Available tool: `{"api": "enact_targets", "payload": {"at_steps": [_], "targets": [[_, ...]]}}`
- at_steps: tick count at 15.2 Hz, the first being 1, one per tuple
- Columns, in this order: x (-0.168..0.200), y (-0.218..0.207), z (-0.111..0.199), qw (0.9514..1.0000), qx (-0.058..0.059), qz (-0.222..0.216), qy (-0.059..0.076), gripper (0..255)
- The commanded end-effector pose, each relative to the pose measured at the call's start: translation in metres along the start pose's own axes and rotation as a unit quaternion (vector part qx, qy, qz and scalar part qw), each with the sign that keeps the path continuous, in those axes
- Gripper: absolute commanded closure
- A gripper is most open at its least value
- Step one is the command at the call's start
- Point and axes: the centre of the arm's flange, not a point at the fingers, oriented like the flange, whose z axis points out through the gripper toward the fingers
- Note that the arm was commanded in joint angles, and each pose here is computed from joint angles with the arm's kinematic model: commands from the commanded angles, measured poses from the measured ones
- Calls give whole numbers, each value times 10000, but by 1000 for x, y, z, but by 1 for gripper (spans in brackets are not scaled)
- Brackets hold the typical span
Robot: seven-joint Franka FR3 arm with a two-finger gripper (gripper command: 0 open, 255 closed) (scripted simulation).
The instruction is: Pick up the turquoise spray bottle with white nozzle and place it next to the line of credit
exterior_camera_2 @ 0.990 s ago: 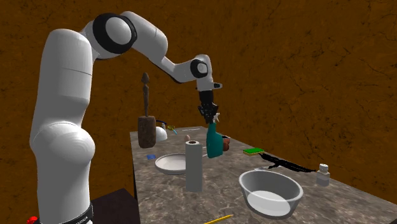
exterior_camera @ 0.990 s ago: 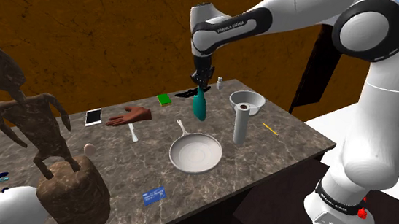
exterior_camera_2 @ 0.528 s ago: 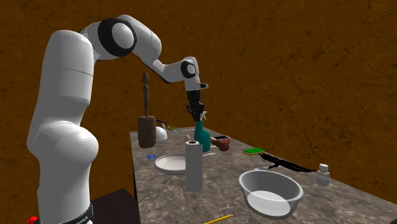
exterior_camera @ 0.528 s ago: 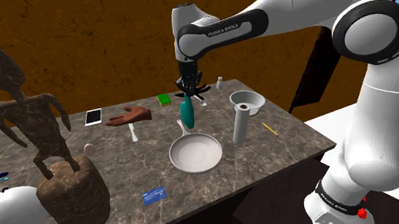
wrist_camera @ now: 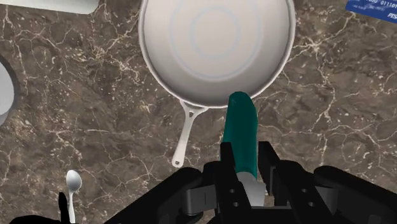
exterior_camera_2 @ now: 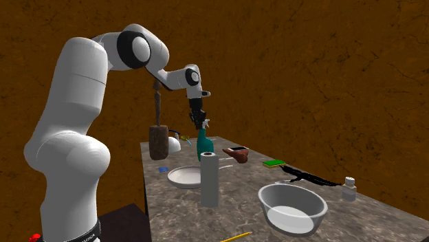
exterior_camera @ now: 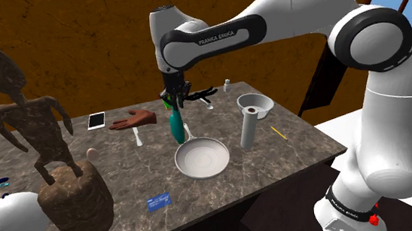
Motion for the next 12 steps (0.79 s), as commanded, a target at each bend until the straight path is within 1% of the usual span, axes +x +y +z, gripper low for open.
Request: {"api": "enact_targets", "payload": {"at_steps": [1, 8, 12], "targets": [[-2, -28, -3, 10000, 1, 8, 2, 255], [-10, -117, -12, 10000, 1, 8, 2, 255], [-12, -119, 9, 10000, 1, 8, 2, 255]]}}
